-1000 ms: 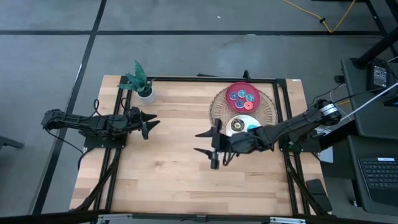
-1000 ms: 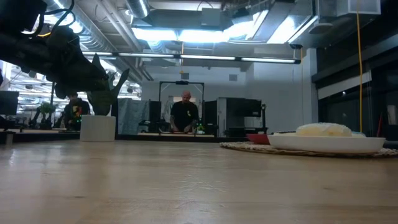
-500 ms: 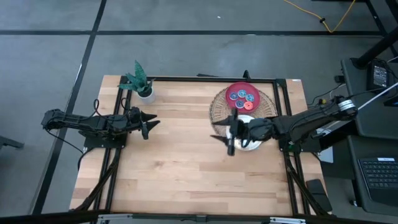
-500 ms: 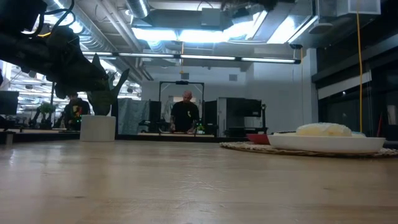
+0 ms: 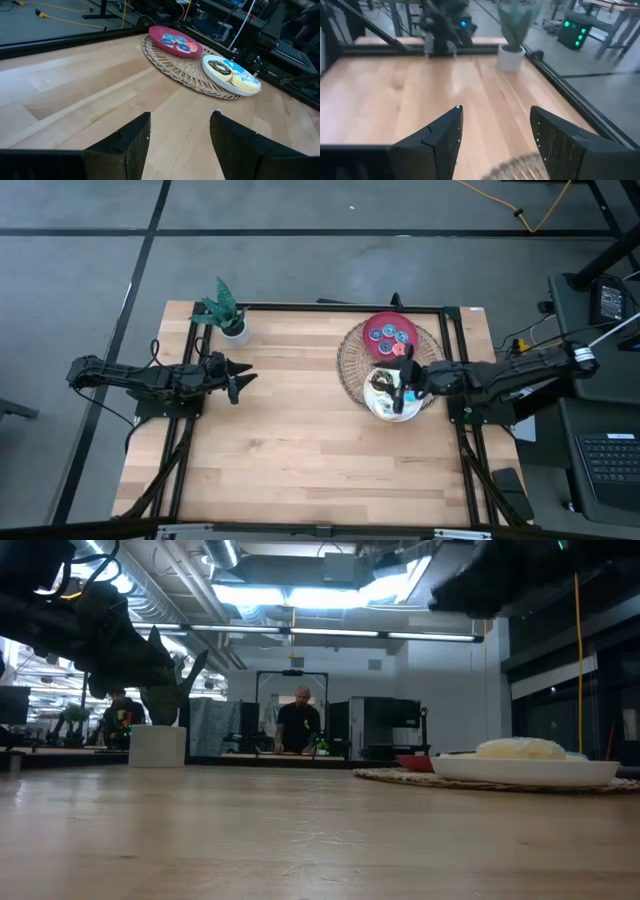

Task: Pick & Place donuts
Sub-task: Return to home position

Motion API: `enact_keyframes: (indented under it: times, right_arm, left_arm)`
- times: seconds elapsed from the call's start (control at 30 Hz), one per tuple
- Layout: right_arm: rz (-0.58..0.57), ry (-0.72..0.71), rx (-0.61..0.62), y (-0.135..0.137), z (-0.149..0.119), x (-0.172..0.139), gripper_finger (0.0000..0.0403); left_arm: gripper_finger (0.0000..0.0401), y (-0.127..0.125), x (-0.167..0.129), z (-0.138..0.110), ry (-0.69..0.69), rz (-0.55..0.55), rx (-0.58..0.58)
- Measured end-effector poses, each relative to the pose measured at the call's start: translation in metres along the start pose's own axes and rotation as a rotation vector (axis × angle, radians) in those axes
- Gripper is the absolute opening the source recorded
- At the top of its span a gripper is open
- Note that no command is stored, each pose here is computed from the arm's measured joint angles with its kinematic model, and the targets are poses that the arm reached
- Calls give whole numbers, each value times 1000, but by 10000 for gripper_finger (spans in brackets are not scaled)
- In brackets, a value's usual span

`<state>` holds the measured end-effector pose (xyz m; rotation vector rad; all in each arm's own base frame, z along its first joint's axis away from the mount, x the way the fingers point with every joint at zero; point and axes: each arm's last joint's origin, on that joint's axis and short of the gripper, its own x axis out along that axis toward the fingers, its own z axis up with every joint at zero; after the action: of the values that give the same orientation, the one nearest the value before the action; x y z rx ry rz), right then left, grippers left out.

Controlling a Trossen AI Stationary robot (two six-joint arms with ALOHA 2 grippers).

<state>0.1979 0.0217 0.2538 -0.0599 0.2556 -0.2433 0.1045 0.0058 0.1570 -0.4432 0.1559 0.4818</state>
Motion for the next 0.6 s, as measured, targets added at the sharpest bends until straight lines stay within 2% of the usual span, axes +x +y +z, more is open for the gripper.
enact_keyframes:
  times: [0.3, 0.6]
  right_arm:
    - [-25, 86, -29, -13, -66, -18, 232]
    - [-63, 71, -6, -24, -95, -30, 232]
  left_arm:
    - [196, 0, 0, 0, 0, 0, 0]
    - [196, 0, 0, 0, 0, 0, 0]
